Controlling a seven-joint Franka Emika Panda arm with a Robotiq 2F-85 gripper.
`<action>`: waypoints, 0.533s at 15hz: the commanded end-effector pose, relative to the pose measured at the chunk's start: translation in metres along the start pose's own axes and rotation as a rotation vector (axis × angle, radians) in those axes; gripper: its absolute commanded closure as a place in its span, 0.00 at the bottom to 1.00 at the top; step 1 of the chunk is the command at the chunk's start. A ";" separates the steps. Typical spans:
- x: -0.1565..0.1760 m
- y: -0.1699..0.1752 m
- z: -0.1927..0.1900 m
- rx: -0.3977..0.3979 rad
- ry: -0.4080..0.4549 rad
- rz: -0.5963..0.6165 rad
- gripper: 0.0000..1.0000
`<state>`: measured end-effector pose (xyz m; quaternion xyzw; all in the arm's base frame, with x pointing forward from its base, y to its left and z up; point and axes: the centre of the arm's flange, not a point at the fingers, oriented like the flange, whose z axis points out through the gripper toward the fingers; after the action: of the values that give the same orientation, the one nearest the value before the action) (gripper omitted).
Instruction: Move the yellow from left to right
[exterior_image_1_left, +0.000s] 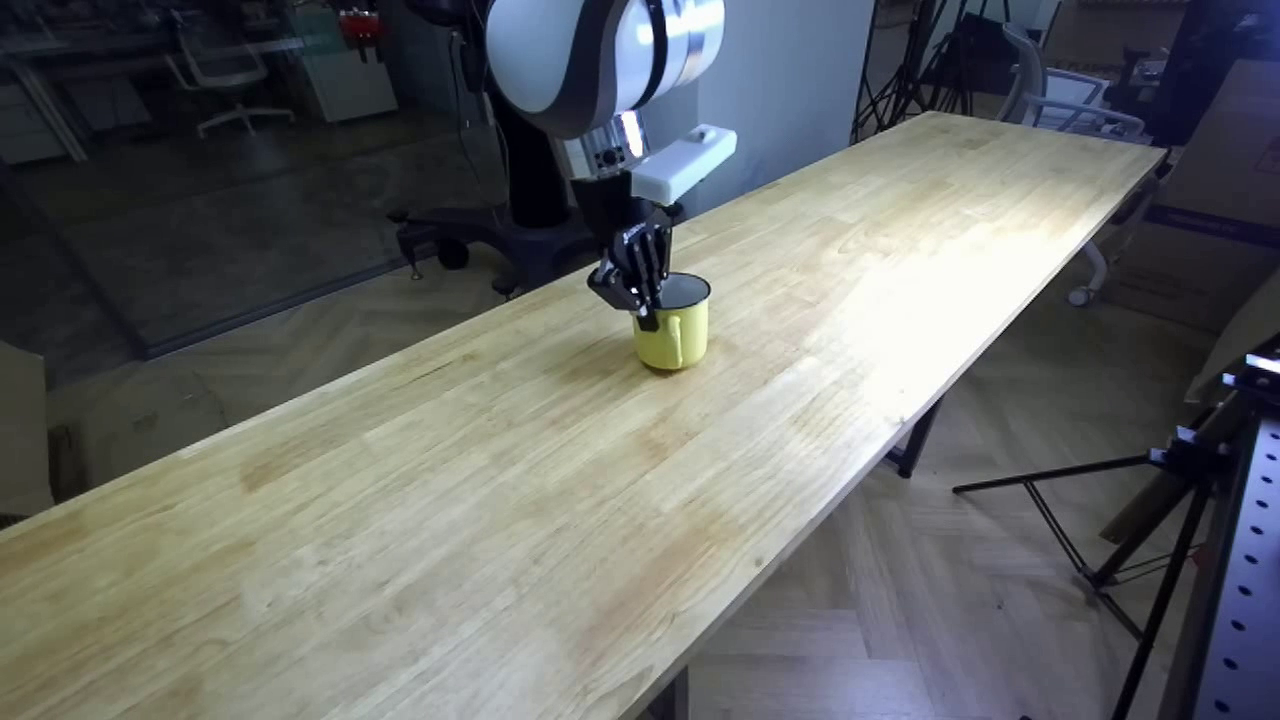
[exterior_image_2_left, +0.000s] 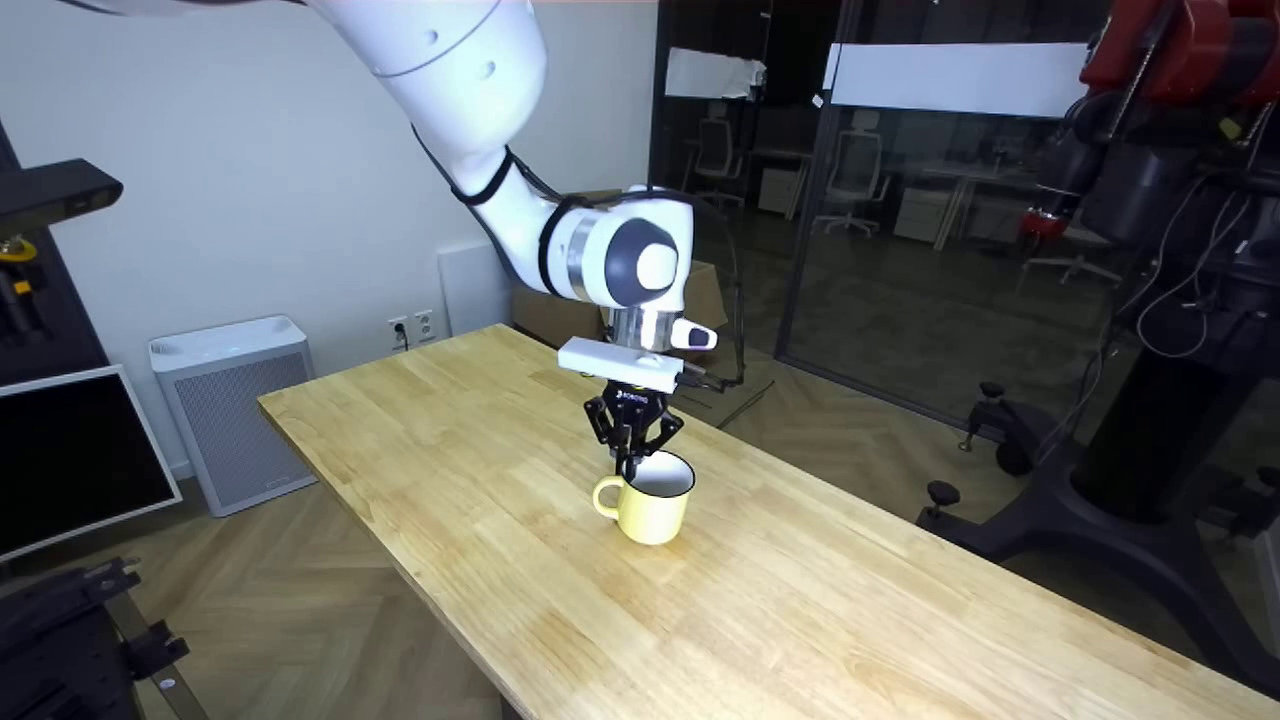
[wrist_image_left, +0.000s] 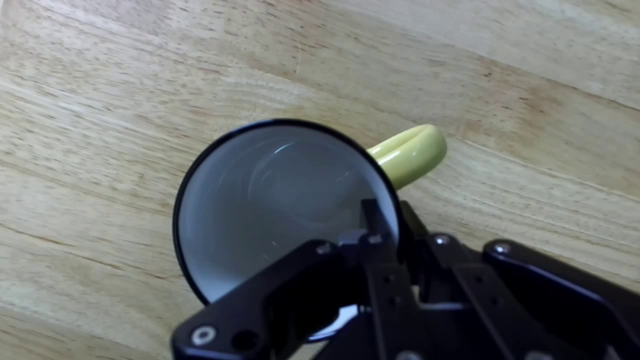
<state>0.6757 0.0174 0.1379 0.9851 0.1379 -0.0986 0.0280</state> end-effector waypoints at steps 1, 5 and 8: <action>-0.008 -0.001 -0.002 -0.002 -0.006 0.013 0.97; -0.030 -0.012 0.002 0.010 -0.018 0.057 0.97; -0.058 -0.029 0.008 0.012 -0.055 0.113 0.97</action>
<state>0.6600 0.0193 0.1364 0.9873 0.1189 -0.1015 0.0283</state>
